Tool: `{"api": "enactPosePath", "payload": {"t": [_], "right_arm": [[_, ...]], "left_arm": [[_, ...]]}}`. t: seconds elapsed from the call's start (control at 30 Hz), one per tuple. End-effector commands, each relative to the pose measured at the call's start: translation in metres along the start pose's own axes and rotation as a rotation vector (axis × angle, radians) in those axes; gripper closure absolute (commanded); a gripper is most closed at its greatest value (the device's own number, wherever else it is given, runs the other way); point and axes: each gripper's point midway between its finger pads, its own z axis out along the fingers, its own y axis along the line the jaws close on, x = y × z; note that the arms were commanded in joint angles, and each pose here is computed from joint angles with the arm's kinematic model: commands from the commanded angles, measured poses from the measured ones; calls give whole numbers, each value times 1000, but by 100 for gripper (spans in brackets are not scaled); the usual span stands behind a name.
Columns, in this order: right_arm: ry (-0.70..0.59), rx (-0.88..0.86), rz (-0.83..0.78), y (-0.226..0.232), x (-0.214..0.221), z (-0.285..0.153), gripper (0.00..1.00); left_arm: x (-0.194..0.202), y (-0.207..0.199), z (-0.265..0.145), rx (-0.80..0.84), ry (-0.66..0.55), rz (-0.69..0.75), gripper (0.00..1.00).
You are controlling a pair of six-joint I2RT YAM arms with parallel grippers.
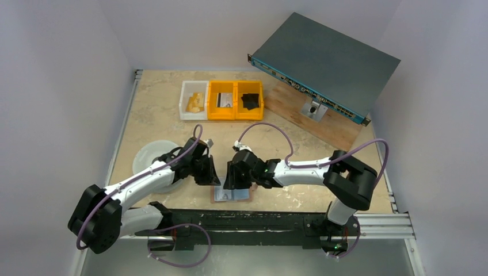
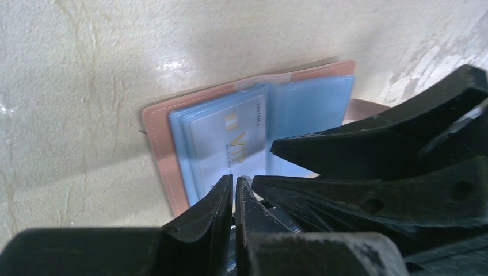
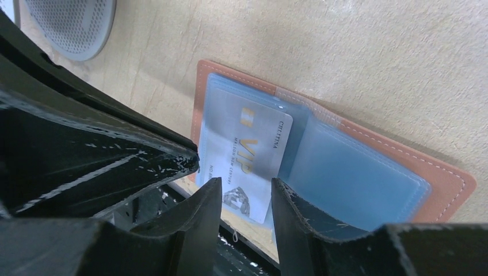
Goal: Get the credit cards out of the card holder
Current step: Remove the credit card from the card holder.
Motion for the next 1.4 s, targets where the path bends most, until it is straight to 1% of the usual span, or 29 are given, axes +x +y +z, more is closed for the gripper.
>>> {"api": "enactPosePath", "payload": {"t": [0.0, 0.47, 0.83, 0.97, 1.13, 1.37], "right_arm": [[-18, -44, 26, 4, -7, 3, 63], [17, -45, 68, -17, 4, 14, 63], [43, -77, 87, -21, 11, 20, 63], [40, -80, 91, -24, 10, 18, 63], [19, -132, 111, -26, 4, 8, 62], [25, -299, 201, -31, 2, -6, 62]], "left_arm": [[0, 12, 6, -37, -10, 9, 95], [6, 23, 20, -73, 26, 2, 97], [12, 16, 32, -57, 56, -8, 98], [13, 20, 35, -80, 62, -27, 99], [17, 31, 37, -129, 60, -61, 100], [19, 36, 40, -144, 65, -81, 100]]}}
